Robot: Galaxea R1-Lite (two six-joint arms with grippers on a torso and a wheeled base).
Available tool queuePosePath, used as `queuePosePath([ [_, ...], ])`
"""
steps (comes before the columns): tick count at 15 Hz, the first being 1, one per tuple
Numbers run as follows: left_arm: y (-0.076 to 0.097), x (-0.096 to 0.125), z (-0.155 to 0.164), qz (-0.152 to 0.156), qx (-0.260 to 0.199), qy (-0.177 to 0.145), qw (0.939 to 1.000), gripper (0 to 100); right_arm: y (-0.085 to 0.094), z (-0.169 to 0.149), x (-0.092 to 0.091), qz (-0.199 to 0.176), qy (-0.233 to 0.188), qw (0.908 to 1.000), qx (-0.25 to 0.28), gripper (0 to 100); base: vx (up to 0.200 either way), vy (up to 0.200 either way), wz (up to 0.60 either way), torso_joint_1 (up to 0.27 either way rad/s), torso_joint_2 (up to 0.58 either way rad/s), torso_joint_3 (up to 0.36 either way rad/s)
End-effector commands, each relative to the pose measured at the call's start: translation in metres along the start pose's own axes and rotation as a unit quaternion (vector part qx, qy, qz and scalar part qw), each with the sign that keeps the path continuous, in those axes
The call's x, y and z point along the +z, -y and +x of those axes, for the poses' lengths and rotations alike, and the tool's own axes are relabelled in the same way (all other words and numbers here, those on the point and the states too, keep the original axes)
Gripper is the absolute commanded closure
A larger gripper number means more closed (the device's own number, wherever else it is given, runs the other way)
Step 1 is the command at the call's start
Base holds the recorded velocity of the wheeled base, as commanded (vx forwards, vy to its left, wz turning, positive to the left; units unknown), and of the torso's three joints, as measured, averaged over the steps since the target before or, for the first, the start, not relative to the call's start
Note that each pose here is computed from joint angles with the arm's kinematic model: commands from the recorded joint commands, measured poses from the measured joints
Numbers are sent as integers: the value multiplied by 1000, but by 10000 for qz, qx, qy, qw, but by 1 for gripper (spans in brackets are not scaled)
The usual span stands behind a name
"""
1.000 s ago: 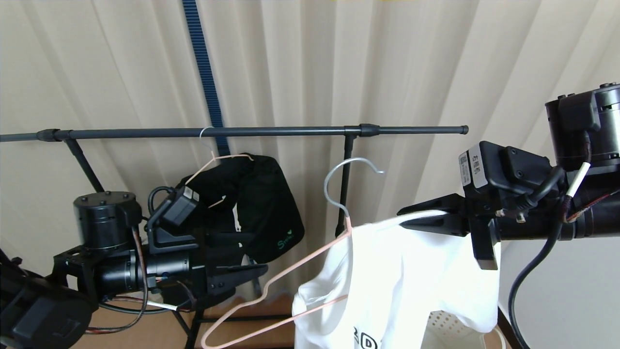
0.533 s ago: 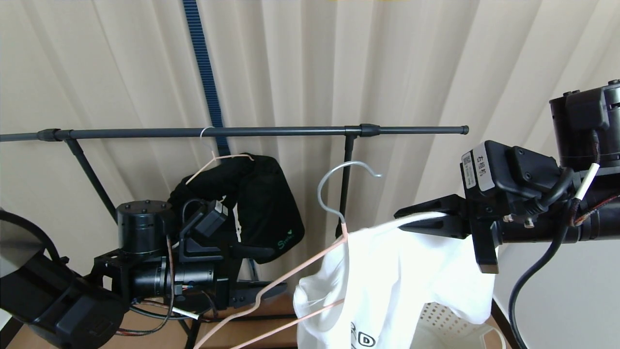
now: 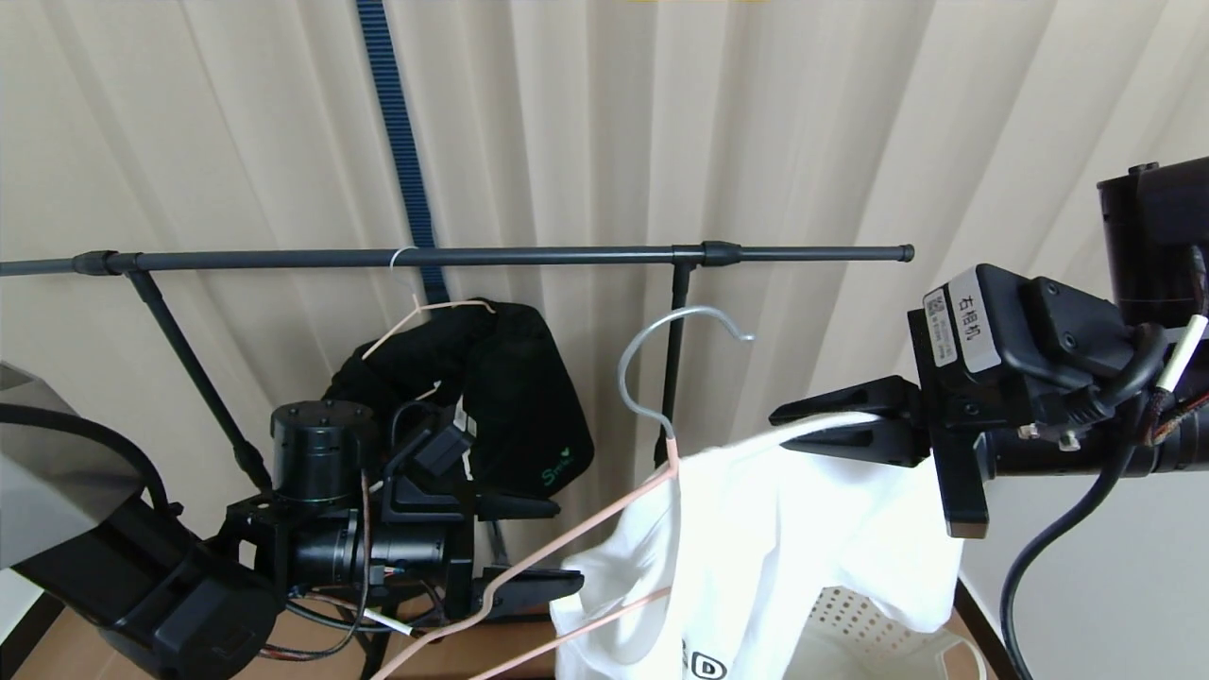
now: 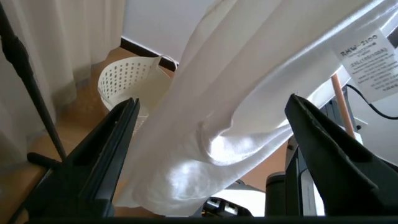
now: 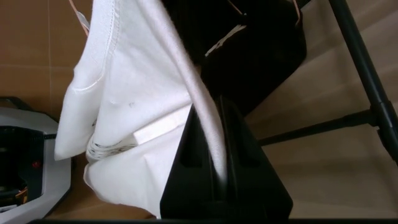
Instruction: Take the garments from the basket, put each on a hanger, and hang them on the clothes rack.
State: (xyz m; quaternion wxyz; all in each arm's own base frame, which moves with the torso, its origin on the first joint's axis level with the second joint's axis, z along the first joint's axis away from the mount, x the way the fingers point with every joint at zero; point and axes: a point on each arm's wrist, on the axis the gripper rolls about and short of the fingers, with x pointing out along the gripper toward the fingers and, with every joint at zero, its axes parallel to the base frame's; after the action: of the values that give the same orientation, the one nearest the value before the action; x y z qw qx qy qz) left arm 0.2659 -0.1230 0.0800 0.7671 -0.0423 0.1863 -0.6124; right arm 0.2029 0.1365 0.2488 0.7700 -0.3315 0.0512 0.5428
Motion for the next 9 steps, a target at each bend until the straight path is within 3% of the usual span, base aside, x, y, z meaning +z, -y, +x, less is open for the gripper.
queuePosePath([
  [1, 0, -7, 8, -89, -72, -114, 9999, 0, -2, -6, 3, -49, 65, 10000, -43, 100, 0, 0, 0, 0, 0, 0],
  [2, 1, -7, 9, -87, -39, -131, 9999, 100, -2, -7, 4, -48, 80, 9999, -47, 100, 0, 0, 0, 0, 0, 0],
  [9, 4, -7, -1, -110, 168, -109, 9997, 100, -10, -20, 2, -21, 112, 9999, -112, 100, 0, 0, 0, 0, 0, 0],
])
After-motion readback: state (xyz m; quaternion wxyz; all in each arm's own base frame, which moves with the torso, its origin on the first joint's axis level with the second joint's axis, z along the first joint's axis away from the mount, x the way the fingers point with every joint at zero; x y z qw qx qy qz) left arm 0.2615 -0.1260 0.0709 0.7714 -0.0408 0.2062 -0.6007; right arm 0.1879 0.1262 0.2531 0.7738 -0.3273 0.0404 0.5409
